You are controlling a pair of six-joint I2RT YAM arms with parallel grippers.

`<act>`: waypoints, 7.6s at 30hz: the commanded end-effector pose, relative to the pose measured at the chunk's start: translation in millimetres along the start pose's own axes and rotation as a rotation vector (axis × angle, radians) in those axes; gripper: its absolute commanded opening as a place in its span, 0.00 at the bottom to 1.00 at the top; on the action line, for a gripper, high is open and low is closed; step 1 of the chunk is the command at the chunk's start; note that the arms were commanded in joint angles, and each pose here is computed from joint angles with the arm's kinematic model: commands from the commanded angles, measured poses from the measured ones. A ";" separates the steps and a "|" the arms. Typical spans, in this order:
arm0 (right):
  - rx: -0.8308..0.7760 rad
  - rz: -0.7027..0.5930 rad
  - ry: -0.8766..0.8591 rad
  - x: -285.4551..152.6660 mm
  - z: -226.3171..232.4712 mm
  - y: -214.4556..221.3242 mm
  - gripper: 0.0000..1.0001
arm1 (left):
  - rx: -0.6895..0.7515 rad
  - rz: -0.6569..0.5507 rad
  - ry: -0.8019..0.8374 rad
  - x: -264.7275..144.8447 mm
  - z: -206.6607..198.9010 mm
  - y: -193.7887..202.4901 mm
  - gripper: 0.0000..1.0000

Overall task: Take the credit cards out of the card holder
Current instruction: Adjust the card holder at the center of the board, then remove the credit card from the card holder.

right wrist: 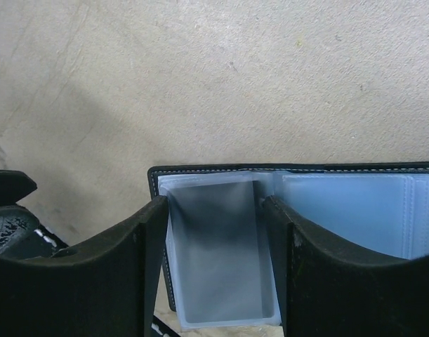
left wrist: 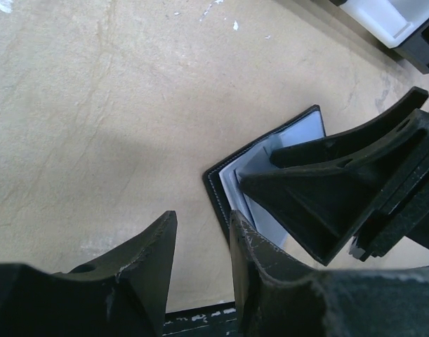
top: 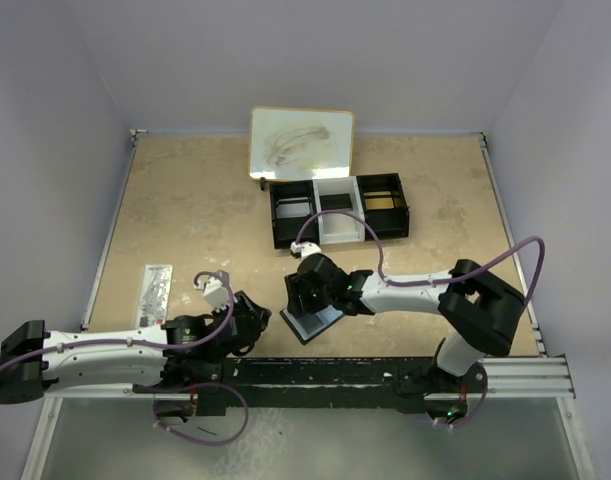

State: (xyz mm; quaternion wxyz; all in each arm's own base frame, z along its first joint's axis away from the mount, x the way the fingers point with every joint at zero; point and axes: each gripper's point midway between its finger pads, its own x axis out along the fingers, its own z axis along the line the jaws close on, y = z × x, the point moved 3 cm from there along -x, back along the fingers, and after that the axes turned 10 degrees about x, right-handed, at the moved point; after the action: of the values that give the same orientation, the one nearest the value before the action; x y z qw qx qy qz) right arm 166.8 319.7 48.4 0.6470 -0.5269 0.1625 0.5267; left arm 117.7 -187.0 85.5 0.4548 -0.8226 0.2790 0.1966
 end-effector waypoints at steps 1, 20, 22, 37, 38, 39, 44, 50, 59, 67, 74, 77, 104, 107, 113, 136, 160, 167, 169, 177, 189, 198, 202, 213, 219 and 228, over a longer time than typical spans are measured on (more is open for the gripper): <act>0.058 0.079 -0.087 2.1 -6.5 14.9 0.59 | -0.061 -0.007 0.090 -1.5 -24.7 -4.3 0.34; 0.117 0.073 -0.161 -1.1 -13.6 6.9 0.58 | -0.126 0.122 0.375 8.6 -76.6 34.3 0.40; 0.116 0.072 -0.164 -1.1 -13.0 6.7 0.58 | -0.135 0.128 0.378 11.9 -76.9 38.6 0.41; 0.110 0.085 -0.159 2.1 -16.2 11.3 0.58 | -0.168 0.113 0.377 26.9 -82.3 47.8 0.40; 0.108 0.086 -0.160 2.0 -16.1 11.7 0.58 | -0.174 0.110 0.376 26.9 -80.4 47.3 0.40; 0.109 0.086 -0.160 2.1 -16.3 11.6 0.58 | -0.176 0.103 0.372 27.4 -78.9 46.3 0.40; 0.108 0.087 -0.169 2.0 -16.1 13.2 0.57 | -0.173 0.086 0.382 28.3 -81.8 44.0 0.35; 0.114 0.072 -0.192 -3.6 -11.3 9.2 0.59 | -0.156 0.082 0.366 33.4 -86.0 46.5 0.27; 0.117 -0.007 -0.220 -27.3 2.1 -14.9 0.67 | -0.101 0.066 0.271 40.5 -87.2 44.7 0.16; 0.152 -0.135 -0.114 -59.7 -19.1 -43.0 0.77 | -0.048 0.067 0.237 43.2 -92.2 45.0 0.19; 0.238 -0.238 -0.016 -85.7 -55.9 -56.7 0.79 | 0.037 0.074 0.218 49.1 -110.1 47.2 0.27; 0.285 -0.265 0.002 -92.7 -68.5 -54.6 0.81 | 0.065 0.078 0.210 54.1 -118.0 48.1 0.30; 0.664 -0.328 0.046 -115.5 -113.8 3.4 0.83 | 0.174 0.176 0.281 84.1 -155.9 39.7 0.62; 0.677 -0.338 0.041 -117.4 -115.0 4.7 0.83 | 0.185 0.158 0.270 81.3 -155.6 33.0 0.63; 0.683 -0.292 -0.020 -108.7 -108.6 13.7 0.83 | 0.208 0.107 0.245 71.0 -149.3 7.1 0.65; 0.611 -0.162 -0.009 -57.8 -94.7 4.9 0.84 | 0.486 0.302 0.142 98.1 -70.4 18.6 0.68; 0.192 -0.074 -0.123 -16.8 -53.8 -47.2 0.77 | 0.172 0.279 0.433 43.3 -89.6 78.5 0.63; 0.347 -0.247 0.002 -70.7 -67.7 -65.2 0.79 | 0.342 0.162 0.270 34.6 -74.2 38.9 0.59; 0.405 -0.277 -0.027 -79.4 -68.1 -60.9 0.79 | 0.406 0.129 0.234 30.8 -75.2 25.0 0.59; 0.579 -0.275 -0.299 -87.0 -51.7 -30.5 0.70 | 0.424 0.081 0.152 48.0 -69.0 -14.5 0.59; 0.628 -0.216 -0.422 -78.6 -38.9 -14.9 0.61 | 0.396 0.106 0.232 56.8 -93.7 -20.9 0.72; 0.666 -0.169 -0.396 -65.4 -50.5 8.8 0.58 | 0.395 0.103 0.236 58.0 -103.5 -24.6 0.72; 0.671 -0.147 -0.390 -56.3 -55.2 18.5 0.55 | 0.396 0.119 0.246 61.2 -107.8 -21.1 0.72; 0.729 -0.113 -0.317 -39.0 -68.3 31.7 0.45 | 0.425 0.163 0.298 64.5 -116.8 -11.2 0.64; 0.767 -0.118 -0.307 -36.6 -73.3 36.1 0.40 | 0.471 0.209 0.256 77.4 -107.3 2.8 0.52; 0.813 -0.133 -0.313 -32.9 -74.5 34.4 0.35 | 0.488 0.214 0.189 93.8 -96.5 11.9 0.48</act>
State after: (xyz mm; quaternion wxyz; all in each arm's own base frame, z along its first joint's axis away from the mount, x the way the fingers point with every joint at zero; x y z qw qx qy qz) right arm 151.7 243.7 39.8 0.8460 -0.1506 0.2004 0.4706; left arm 175.4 -286.6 59.4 0.5888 -0.6543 0.4603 0.1153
